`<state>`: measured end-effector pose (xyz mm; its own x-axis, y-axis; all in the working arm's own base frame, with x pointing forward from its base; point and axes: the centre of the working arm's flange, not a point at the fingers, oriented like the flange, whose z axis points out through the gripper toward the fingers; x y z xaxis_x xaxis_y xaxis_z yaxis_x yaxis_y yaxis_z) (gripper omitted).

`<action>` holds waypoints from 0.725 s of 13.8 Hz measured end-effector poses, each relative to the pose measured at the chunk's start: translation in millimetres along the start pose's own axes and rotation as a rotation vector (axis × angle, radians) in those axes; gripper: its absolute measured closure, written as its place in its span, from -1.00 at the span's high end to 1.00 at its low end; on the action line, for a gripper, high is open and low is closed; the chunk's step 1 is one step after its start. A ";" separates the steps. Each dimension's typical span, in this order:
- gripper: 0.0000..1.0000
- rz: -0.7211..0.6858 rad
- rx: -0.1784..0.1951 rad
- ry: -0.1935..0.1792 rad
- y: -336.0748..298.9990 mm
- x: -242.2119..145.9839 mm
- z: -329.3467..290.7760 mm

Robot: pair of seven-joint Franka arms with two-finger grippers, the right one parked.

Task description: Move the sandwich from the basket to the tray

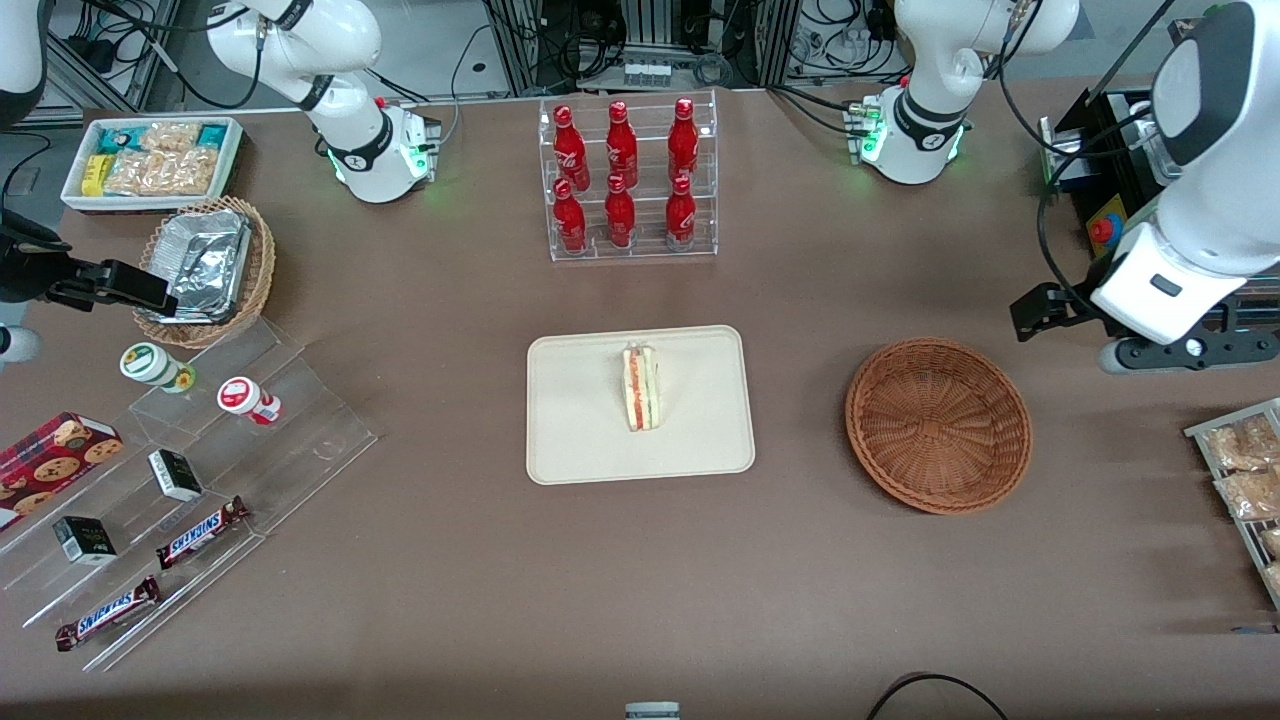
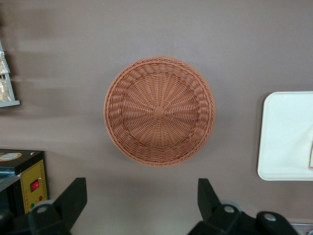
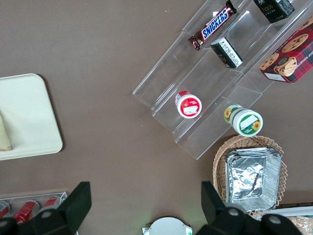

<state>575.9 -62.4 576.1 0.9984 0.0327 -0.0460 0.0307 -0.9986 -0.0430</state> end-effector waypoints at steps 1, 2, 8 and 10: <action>1.00 0.002 -0.006 0.000 -4.7 0.8 0.1; 1.00 0.007 -0.012 0.001 -6.3 1.1 -0.6; 1.00 0.041 -0.016 0.045 -5.1 -19.4 -29.4; 1.00 0.025 -0.016 0.046 -14.3 -19.9 -30.2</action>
<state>557.0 -50.1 607.7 1.0000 0.0059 -0.0007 0.0059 -0.9996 -0.0263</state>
